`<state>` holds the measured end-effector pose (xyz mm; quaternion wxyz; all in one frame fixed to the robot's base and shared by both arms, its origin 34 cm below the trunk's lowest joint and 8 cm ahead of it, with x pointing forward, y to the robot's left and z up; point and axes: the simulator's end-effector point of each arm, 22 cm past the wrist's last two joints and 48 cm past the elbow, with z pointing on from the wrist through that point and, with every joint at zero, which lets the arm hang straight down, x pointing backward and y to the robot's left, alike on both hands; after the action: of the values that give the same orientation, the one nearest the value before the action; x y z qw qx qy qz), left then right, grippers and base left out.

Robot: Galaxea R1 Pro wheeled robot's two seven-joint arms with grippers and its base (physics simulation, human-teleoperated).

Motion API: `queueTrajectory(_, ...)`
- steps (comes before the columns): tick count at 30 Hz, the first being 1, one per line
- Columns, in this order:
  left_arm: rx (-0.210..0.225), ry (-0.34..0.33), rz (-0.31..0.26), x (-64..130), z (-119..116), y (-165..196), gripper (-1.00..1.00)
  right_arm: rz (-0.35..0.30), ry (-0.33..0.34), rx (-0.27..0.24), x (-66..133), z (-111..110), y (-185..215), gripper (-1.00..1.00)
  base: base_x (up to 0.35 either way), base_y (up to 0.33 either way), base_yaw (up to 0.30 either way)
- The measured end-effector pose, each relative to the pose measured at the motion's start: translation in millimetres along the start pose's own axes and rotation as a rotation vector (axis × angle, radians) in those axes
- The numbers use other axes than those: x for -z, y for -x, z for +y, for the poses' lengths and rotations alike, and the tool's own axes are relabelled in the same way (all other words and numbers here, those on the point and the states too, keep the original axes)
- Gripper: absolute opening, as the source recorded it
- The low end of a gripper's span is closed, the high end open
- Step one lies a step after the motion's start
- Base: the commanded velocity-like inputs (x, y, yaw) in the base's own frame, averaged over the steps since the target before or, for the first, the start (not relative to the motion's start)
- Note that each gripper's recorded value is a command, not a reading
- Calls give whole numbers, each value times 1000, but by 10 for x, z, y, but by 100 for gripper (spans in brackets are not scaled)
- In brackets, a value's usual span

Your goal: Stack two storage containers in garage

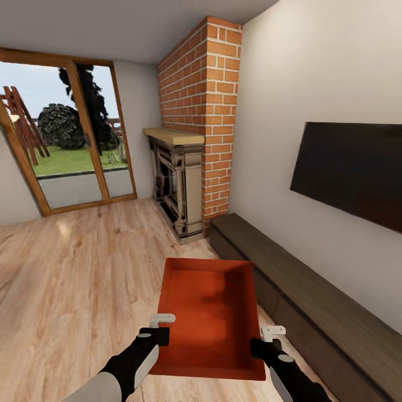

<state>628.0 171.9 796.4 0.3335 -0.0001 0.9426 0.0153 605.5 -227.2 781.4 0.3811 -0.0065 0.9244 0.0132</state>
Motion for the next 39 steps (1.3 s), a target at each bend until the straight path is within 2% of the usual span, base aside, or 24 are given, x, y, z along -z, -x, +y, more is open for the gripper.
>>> queueTrajectory(39, 0, -3, -15, -2, -8, 22, -100, -14, -2, 5, 1, -9, 33, -100, 0, 0, 300)
